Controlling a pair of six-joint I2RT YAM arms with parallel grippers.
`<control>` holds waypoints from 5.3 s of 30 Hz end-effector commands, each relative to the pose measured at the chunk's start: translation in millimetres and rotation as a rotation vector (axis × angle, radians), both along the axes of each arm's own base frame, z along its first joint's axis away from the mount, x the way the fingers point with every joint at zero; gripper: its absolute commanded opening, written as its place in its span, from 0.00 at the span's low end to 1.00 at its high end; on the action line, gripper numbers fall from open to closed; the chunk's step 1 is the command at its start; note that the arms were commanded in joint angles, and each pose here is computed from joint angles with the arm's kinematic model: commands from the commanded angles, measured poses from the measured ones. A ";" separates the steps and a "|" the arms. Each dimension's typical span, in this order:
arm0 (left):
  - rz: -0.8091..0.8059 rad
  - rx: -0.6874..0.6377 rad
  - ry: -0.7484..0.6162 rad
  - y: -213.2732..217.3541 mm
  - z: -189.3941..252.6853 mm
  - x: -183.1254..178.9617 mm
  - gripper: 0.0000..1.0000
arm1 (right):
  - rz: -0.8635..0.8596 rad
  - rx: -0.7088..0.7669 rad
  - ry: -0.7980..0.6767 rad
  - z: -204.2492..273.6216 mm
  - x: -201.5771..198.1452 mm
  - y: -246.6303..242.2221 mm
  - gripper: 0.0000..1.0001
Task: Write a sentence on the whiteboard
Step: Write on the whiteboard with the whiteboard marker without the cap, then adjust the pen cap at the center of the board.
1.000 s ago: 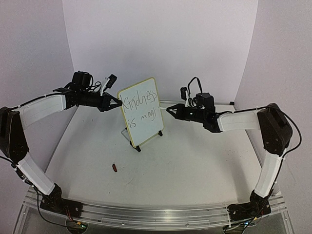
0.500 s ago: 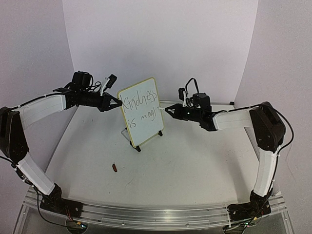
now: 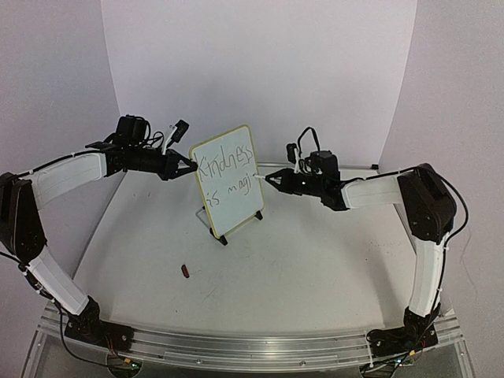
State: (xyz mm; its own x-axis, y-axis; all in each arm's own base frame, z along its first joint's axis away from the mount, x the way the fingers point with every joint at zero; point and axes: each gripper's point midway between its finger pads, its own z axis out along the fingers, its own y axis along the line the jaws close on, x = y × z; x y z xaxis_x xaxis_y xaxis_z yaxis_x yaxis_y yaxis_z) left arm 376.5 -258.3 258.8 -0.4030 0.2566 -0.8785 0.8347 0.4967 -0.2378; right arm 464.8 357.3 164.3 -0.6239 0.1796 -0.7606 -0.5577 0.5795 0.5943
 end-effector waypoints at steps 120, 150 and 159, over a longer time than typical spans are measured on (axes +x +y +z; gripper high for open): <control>0.015 -0.019 0.063 4.2 2.8 -11.0 0.00 | -0.163 0.003 -0.103 59.5 -35.6 -53.1 0.00; 0.085 -0.038 0.074 18.0 17.4 -14.3 0.30 | -0.261 -0.079 -0.130 99.6 -82.9 -104.4 0.00; 0.212 -0.001 0.053 39.1 19.9 -19.2 0.68 | -0.209 -0.121 -0.143 118.6 -115.6 -116.6 0.00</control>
State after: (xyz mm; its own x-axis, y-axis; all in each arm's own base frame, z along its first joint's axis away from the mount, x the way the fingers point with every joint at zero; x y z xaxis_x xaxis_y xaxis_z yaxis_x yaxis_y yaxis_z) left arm 363.4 -234.5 255.7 -0.5413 0.1844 -0.8203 0.7236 0.5991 -0.3428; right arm 367.7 247.5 273.1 -0.4728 0.2360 -0.8490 -0.4616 0.7544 0.4667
